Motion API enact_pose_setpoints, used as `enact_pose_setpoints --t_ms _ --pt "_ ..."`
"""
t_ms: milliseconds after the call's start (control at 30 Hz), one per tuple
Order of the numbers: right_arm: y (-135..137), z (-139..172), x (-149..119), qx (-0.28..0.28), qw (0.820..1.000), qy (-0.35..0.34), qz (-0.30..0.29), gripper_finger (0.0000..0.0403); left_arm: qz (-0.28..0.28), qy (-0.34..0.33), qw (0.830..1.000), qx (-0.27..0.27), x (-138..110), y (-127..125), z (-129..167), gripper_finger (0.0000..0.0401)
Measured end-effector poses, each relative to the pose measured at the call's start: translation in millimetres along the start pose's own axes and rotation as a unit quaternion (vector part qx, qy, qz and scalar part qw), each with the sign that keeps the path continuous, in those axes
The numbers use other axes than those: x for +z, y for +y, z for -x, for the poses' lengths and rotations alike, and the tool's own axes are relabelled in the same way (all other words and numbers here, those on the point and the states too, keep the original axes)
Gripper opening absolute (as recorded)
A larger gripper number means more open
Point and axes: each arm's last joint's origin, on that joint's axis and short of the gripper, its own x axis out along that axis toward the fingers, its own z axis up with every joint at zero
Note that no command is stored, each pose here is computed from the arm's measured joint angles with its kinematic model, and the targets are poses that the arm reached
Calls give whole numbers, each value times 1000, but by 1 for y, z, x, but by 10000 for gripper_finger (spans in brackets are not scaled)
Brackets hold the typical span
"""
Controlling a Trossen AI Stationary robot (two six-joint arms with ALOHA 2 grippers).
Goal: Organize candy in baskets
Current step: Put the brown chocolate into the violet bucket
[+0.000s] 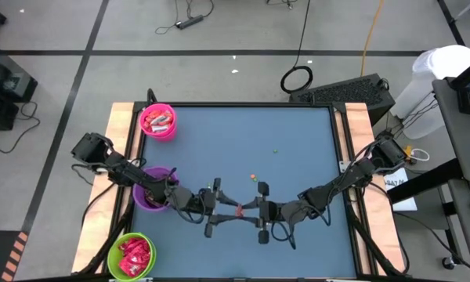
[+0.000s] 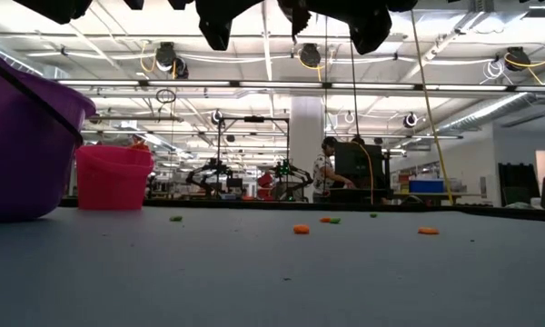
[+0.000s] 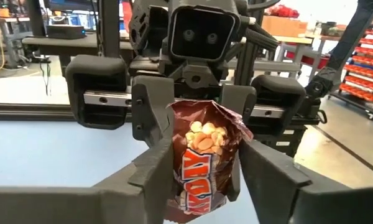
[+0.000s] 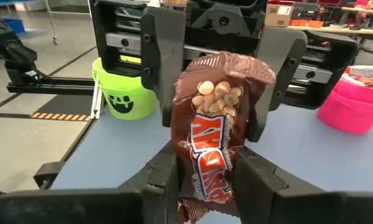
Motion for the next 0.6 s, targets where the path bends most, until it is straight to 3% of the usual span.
enact_pose_setpoints --t_ms 300,600 --pt "-1 0 -1 2 1000 3 -8 108 -4 4 1000 -5 -1 0 0 94" --pt "-1 0 0 -4 1000 -2 -23 161 -1 6 1000 -6 -1 0 0 80"
